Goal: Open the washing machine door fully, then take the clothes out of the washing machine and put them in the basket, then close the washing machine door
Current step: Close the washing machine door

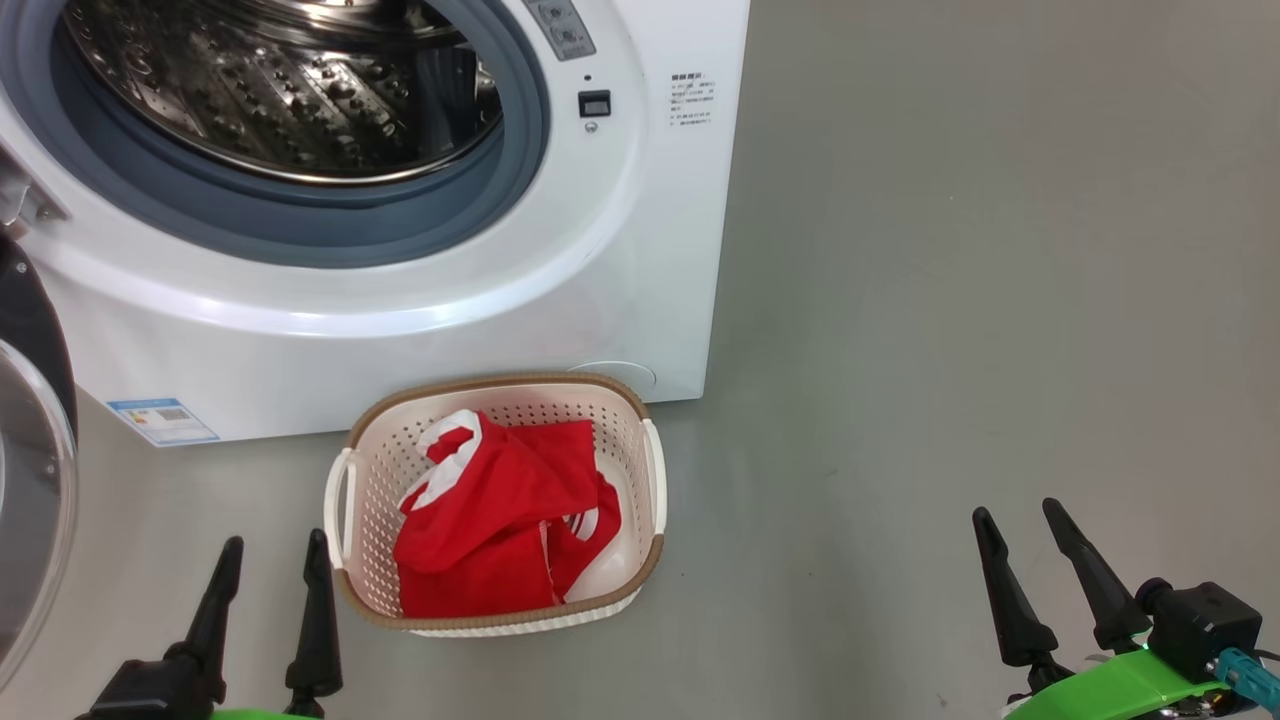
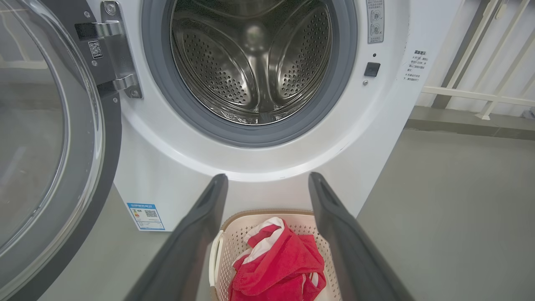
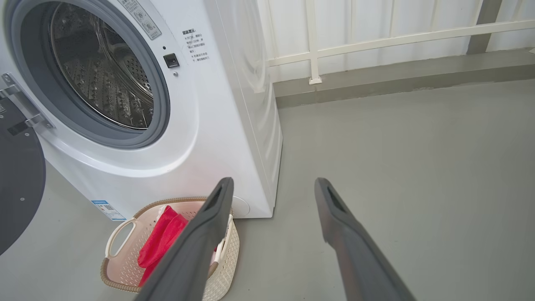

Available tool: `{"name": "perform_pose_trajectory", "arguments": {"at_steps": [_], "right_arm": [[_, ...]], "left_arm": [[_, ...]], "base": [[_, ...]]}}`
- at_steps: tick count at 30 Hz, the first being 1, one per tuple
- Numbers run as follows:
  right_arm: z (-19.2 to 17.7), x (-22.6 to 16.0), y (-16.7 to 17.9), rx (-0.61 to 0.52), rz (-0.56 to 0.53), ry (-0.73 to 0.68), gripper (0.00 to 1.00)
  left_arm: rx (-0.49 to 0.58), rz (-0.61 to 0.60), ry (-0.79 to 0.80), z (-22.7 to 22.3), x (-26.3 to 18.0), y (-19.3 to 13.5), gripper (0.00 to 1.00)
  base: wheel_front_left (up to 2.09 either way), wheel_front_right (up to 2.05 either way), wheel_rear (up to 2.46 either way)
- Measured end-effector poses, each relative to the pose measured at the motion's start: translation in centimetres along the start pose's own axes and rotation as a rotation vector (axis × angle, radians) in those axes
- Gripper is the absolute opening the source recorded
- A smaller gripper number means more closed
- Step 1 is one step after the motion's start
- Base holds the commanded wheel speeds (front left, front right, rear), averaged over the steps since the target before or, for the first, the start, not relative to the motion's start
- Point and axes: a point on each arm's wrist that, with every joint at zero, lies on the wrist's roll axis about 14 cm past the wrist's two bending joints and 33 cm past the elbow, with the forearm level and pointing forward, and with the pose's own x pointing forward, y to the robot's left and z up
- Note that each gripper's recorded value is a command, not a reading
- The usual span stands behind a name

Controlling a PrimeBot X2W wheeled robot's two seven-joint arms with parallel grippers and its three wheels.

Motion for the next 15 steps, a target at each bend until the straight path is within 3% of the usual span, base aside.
{"name": "perform_pose_trajectory", "arguments": {"at_steps": [15], "right_arm": [[-0.3,0.6,1.3,0.000,0.043,0.009,1.00]], "left_arm": [[-0.010,0.027,-0.008,0.3,-0.7,0.8,1.00]], "base": [[0.00,0.00,0.00]]}}
